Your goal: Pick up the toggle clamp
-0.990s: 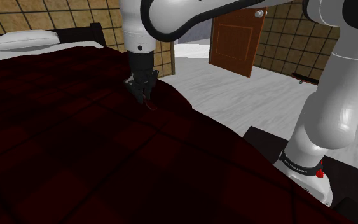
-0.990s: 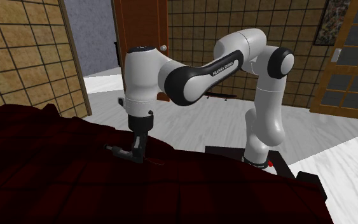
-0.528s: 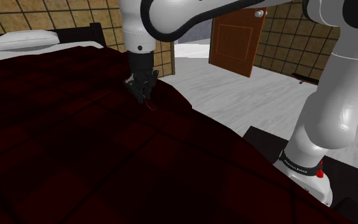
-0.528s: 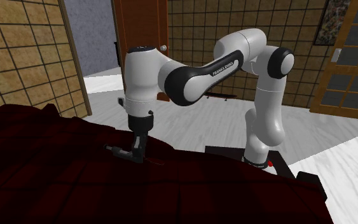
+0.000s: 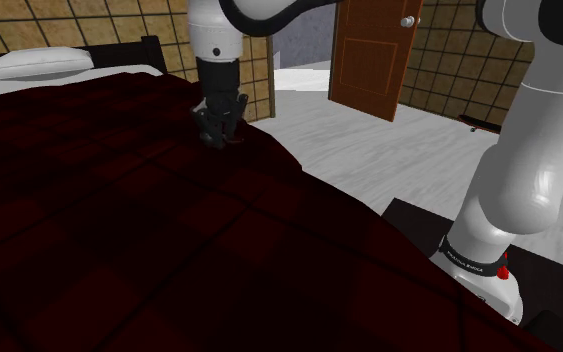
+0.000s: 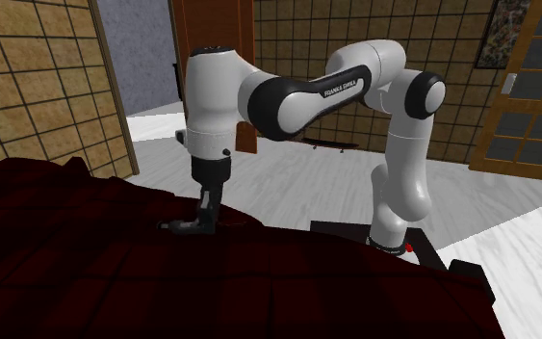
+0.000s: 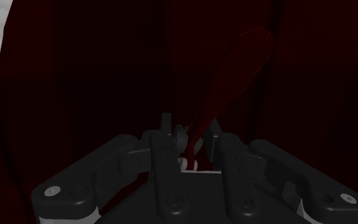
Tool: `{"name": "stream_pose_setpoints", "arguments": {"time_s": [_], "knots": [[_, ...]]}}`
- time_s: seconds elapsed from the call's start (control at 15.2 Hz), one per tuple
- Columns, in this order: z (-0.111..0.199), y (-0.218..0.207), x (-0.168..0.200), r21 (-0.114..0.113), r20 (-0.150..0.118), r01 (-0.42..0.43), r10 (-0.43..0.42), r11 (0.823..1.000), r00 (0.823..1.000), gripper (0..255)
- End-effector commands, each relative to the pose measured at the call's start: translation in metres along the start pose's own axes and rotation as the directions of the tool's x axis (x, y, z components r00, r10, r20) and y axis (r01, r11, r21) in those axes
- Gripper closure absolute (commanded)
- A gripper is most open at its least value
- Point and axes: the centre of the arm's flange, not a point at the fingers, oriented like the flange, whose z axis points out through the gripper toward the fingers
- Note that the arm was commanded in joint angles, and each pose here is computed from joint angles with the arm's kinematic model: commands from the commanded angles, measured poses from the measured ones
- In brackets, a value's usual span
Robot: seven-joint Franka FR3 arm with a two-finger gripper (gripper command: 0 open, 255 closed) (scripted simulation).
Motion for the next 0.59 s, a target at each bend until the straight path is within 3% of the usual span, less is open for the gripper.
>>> {"name": "stream_pose_setpoints", "arguments": {"time_s": [0.0, 0.53], "knots": [[-0.012, 0.0, 0.001, 0.0, 0.0, 0.0, 0.0, 1.0, 1.0, 255], [-0.044, 0.0, 0.004, 0.0, 0.0, 0.0, 0.0, 1.0, 1.0, 255]]}}
